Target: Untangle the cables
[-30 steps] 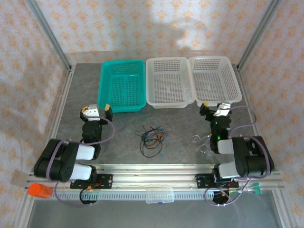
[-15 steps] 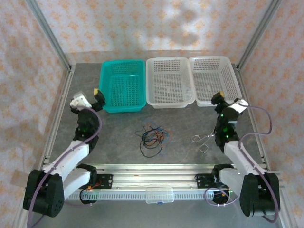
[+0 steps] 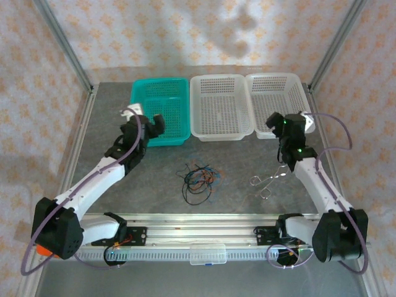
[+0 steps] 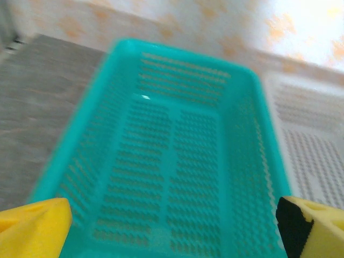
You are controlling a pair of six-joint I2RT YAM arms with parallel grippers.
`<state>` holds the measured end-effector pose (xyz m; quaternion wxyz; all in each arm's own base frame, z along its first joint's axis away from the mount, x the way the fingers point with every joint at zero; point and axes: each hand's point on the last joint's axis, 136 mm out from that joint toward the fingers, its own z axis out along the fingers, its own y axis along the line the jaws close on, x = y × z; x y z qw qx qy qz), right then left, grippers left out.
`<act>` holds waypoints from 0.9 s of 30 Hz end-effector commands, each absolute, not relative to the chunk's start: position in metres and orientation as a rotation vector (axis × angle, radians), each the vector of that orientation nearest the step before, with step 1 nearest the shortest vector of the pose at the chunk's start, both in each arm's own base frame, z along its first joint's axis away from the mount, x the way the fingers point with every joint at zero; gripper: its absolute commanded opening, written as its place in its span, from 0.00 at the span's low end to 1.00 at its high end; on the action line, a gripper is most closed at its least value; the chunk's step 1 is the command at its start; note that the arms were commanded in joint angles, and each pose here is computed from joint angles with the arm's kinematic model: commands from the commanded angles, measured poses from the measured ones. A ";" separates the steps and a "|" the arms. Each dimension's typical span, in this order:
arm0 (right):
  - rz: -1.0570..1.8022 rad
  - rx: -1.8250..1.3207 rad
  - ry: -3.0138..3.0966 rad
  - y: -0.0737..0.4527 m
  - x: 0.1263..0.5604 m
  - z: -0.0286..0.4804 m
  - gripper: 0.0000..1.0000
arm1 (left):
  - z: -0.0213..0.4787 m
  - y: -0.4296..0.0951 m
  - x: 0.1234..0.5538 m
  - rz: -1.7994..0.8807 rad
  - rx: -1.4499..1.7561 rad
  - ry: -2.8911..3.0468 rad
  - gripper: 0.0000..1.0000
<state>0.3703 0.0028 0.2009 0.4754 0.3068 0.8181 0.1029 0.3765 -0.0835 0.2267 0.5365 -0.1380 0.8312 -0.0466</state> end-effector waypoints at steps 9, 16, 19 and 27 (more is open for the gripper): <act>0.395 0.369 2.492 0.145 0.313 0.140 0.79 | 0.184 -0.188 0.313 -0.291 -0.044 2.195 0.99; 0.514 0.222 2.566 0.185 0.287 0.114 0.70 | 0.149 -0.255 0.287 -0.426 0.114 2.267 0.99; 0.570 0.179 2.597 0.193 0.280 0.102 0.65 | 0.131 -0.276 0.273 -0.468 0.165 2.284 0.99; 0.676 0.133 2.665 0.208 0.268 0.079 0.42 | 0.098 -0.276 0.263 -0.468 0.120 2.350 0.99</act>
